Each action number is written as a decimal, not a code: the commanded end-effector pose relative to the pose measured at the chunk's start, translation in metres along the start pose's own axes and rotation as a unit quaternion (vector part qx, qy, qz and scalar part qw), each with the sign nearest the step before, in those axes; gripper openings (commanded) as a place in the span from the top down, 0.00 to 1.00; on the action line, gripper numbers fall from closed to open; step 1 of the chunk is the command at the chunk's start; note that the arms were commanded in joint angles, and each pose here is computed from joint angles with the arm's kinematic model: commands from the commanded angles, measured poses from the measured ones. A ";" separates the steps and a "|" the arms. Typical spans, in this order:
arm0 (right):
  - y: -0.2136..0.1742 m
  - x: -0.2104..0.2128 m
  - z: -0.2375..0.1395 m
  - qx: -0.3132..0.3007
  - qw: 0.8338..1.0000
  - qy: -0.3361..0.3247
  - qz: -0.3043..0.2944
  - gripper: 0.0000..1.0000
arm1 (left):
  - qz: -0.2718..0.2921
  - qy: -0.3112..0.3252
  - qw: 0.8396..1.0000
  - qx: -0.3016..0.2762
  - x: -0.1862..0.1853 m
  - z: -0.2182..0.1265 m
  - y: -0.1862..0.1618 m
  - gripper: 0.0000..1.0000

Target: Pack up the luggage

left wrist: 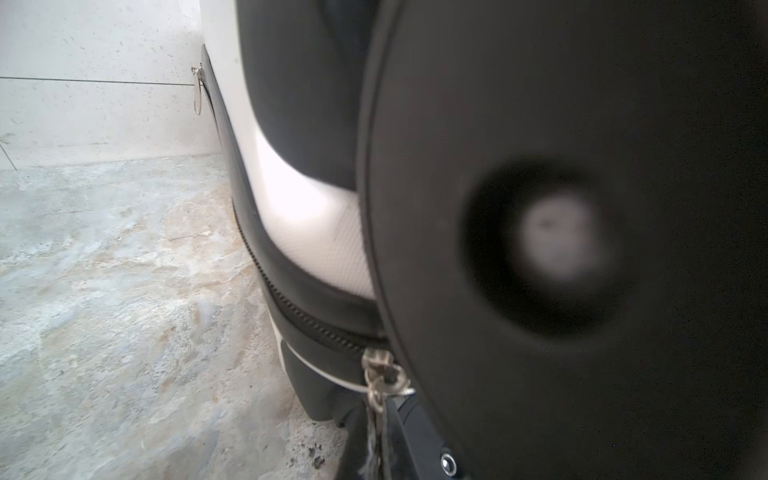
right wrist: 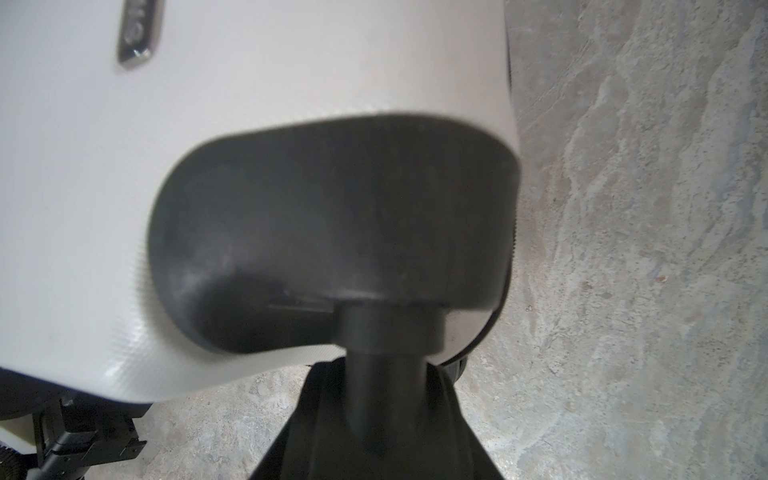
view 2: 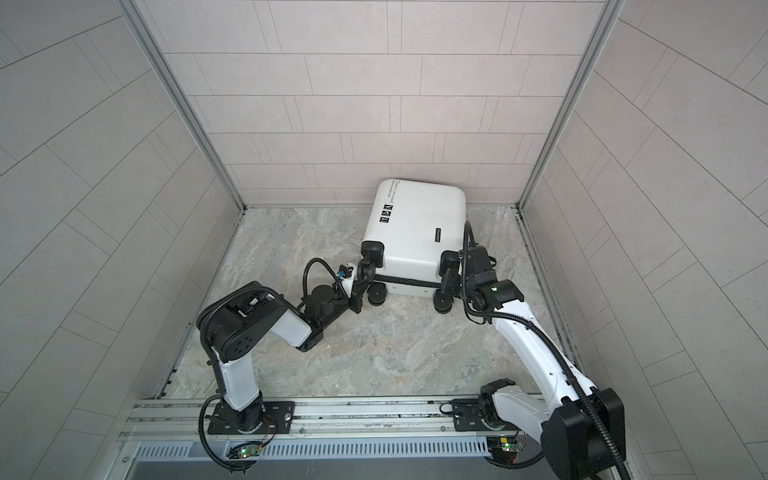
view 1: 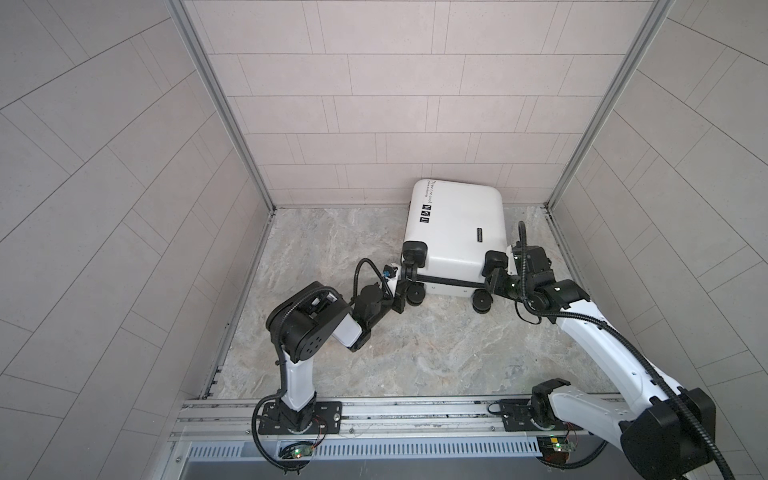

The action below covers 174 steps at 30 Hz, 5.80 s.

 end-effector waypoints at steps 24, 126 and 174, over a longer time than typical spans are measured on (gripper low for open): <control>-0.012 0.003 -0.003 0.035 0.999 0.007 -0.001 1.00 | 0.111 0.031 0.992 -0.048 -0.047 -0.028 0.040 1.00; -0.025 0.009 -0.017 0.045 0.999 0.028 0.009 1.00 | 0.025 -0.105 0.979 -0.174 -0.284 0.074 0.096 0.63; -0.003 0.003 -0.028 -0.008 0.999 0.022 -0.035 0.21 | -0.053 0.077 0.945 0.314 -0.033 -0.050 0.111 0.09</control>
Point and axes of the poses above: each gripper's point midway between its finger pads, its own z axis out along the fingers, its own x axis along the line the jaws close on, y = z × x, the point moved 2 cm from there along -z, back along the fingers, and after that the axes turned 14 degrees about z, right-handed, at the moved point
